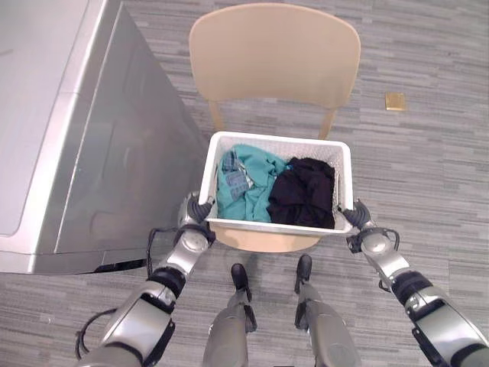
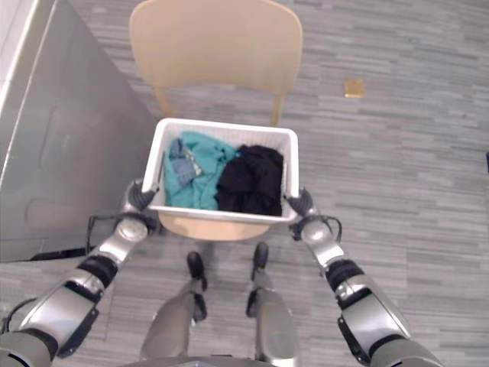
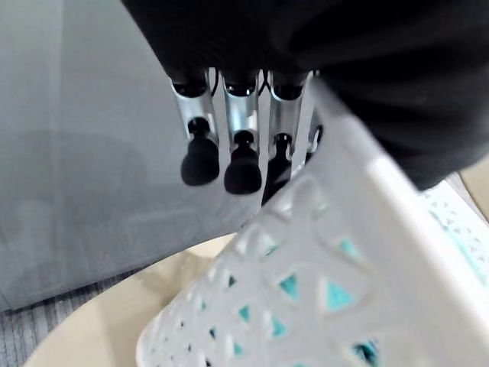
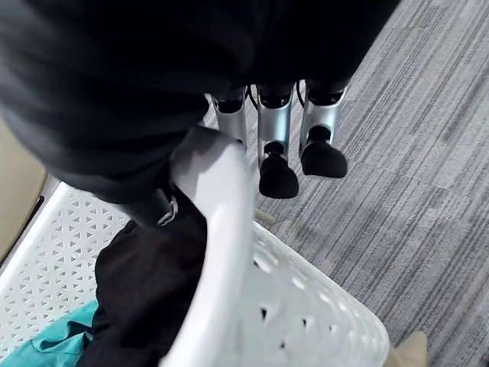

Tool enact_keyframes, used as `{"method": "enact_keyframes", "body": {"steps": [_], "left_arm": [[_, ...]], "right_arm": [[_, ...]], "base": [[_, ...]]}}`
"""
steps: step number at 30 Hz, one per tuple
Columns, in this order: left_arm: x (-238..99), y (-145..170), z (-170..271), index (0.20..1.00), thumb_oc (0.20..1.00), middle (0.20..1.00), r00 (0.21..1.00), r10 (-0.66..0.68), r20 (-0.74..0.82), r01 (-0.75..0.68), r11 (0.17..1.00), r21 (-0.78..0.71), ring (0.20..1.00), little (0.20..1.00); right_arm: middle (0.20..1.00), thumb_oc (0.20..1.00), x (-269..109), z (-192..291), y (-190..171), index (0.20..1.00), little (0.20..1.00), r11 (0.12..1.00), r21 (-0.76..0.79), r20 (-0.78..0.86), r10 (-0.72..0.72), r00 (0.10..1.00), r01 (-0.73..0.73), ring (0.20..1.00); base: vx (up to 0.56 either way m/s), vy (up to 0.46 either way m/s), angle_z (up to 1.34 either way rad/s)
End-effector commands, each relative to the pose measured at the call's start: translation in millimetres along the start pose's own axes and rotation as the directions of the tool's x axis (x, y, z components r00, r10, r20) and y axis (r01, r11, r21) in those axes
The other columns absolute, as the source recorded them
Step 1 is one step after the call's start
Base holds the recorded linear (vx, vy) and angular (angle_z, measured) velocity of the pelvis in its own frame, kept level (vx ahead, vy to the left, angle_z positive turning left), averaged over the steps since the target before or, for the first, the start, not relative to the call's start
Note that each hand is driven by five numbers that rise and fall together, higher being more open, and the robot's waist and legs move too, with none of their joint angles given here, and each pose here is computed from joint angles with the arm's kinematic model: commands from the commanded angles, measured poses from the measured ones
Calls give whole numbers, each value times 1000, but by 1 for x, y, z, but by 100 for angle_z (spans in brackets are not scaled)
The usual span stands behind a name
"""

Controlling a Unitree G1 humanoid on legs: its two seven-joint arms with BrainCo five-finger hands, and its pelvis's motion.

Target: Grab the laundry basket,head to the washer,open it,put in the laundry and shut it.

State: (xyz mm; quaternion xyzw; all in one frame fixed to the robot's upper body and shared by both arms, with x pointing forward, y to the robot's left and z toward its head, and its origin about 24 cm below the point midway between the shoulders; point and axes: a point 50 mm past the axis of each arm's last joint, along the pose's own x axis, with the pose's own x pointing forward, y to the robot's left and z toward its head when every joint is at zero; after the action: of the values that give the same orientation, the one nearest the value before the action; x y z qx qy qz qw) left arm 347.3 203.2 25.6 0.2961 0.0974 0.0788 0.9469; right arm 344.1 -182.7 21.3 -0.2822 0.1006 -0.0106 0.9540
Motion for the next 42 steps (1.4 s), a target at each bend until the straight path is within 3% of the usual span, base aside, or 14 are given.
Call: {"method": "enact_keyframes", "body": {"steps": [1, 6, 12, 22, 30, 35, 36, 42], "left_arm": [[0, -34, 70, 1000, 1000, 1000, 964, -62, 260, 89, 992, -94, 1000, 1000], [-26, -51, 36, 1000, 1000, 1000, 976, -88, 201, 131, 968, -216, 1000, 1000], [-52, -50, -6, 1000, 1000, 1000, 986, -113, 121, 145, 945, -294, 1000, 1000], [-82, -28, -55, 1000, 1000, 1000, 989, -146, 31, 149, 944, -293, 1000, 1000], [-97, -18, -81, 1000, 1000, 1000, 981, -189, -41, 173, 952, -251, 1000, 1000], [-115, -18, -113, 1000, 1000, 1000, 960, -235, -153, 201, 957, -210, 1000, 1000], [-123, -20, -131, 1000, 1000, 1000, 942, -243, -232, 198, 959, -200, 1000, 1000], [-135, -34, -155, 1000, 1000, 1000, 895, -247, -370, 169, 958, -230, 1000, 1000]], "right_arm": [[1000, 1000, -3, 63, 52, 1000, 1000, 982, 92, 247, 135, 960, -162, 1000], [1000, 1000, -20, 33, 61, 1000, 1000, 975, 117, 197, 166, 966, -191, 1000], [1000, 1000, -41, -7, 52, 1000, 1000, 970, 169, 118, 155, 981, -173, 1000], [1000, 1000, -74, -65, 22, 1000, 1000, 983, 120, -8, 139, 990, -137, 1000], [1000, 1000, -98, -94, 28, 1000, 1000, 973, 111, -98, 211, 973, -200, 1000], [1000, 1000, -118, -124, 39, 1000, 1000, 961, 128, -214, 268, 940, -245, 1000], [1000, 1000, -120, -128, 43, 1000, 1000, 958, 136, -237, 278, 931, -251, 1000], [1000, 1000, -119, -132, 44, 1000, 1000, 955, 110, -259, 294, 920, -274, 1000]], "base": [[13, -1, 7], [58, 16, 7], [43, 0, 9], [60, 27, 0], [-116, 16, -3], [-194, -166, 21], [-222, -233, 21], [-191, -51, 32]]}}
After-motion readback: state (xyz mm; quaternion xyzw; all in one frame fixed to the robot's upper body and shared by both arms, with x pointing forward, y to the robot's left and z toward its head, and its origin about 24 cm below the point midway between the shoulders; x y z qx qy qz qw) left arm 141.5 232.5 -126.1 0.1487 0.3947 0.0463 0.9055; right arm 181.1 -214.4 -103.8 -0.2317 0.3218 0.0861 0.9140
